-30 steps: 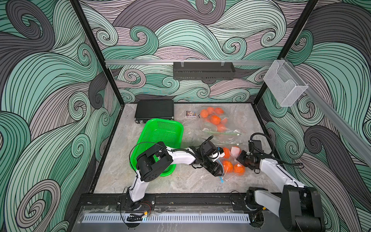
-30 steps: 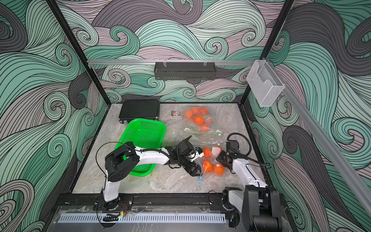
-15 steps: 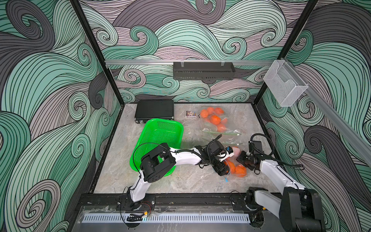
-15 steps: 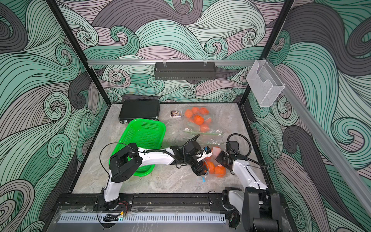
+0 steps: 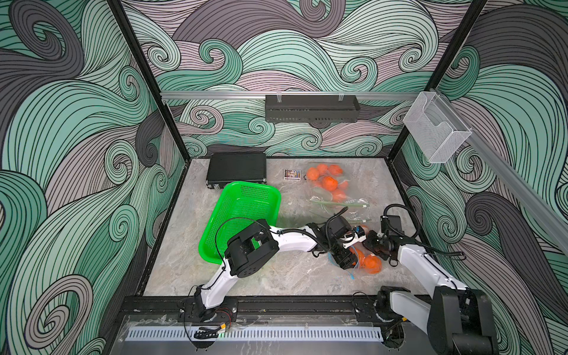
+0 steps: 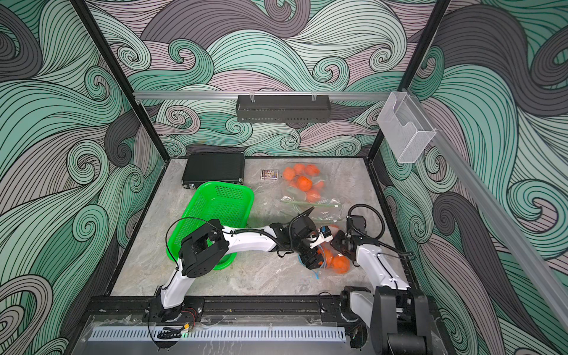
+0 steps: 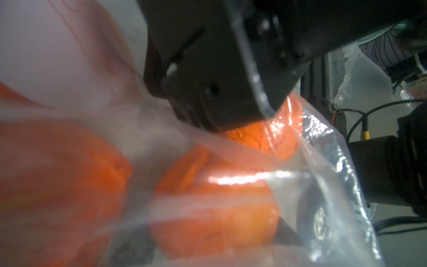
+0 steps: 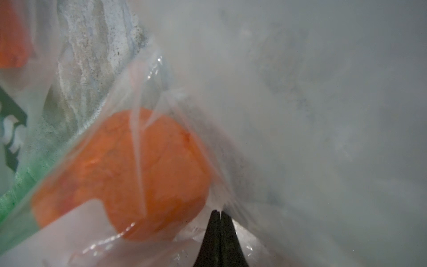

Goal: Open the zip-top bag and take out the orange
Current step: Pick up the orange from the zipper food storage bag.

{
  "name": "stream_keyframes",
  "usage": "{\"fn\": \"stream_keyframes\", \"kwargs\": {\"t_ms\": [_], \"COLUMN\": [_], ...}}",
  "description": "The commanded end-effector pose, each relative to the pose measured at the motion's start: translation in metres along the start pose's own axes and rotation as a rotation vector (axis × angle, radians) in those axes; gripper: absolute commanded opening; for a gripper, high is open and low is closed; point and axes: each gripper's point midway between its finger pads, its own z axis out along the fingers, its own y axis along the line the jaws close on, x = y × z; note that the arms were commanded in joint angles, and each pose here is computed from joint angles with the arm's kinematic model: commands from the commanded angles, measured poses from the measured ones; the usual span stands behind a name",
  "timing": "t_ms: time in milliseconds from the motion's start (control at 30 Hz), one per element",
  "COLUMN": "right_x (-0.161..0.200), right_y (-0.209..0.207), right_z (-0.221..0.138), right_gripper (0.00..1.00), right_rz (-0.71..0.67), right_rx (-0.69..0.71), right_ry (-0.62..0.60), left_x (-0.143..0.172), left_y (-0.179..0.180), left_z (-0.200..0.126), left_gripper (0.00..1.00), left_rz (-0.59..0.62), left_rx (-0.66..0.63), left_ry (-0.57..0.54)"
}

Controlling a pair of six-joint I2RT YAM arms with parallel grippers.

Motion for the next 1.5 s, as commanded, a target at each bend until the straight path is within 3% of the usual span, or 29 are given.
{"fn": "stream_keyframes", "kwargs": {"t_ms": [0,167,433,733,1033,1367,1467], "right_x": [0.008,0.008,0.007,0.008,0.007,0.007,0.006], "right_y": [0.000,0.000,0.000,0.002,0.005,0.008,0.009], "right_z": [0.002,0.001,0.000,0.002,-0.001,-0.004,-0.004], "right_gripper": [0.02,0.02,0.02,0.02,0.02,0.02,0.02], "right_rz": [-0.011,-0.010,-0.011,-0.019,-0.024,-0.038,-0.039], "right_rx": [-0.006,-0.007,-0.016,-0.020,-0.039,-0.056,-0.058], "right_ry": [0.025,0.022,0.007,0.022,0.000,-0.016,-0.024], "left_x": [-0.005,0.000,0.037,0.058,0.046,0.039,0.030], "left_y": [-0.014,-0.018,-0.003,0.015,0.020,0.023,0.025], "left_z": [-0.006,-0.025,-0.052,-0.073,-0.107,-0.123,-0.144], "left_gripper": [0.61,0.53,0.52,0.52,0.52,0.52,0.52], "left_rz": [0.015,0.005,-0.072,-0.132,-0.202,-0.240,-0.273], "left_rx": [0.032,0.008,-0.107,-0.196,-0.234,-0.234,-0.242], "left_ry": [-0.001,-0.005,0.085,0.151,0.104,0.069,0.031]}}
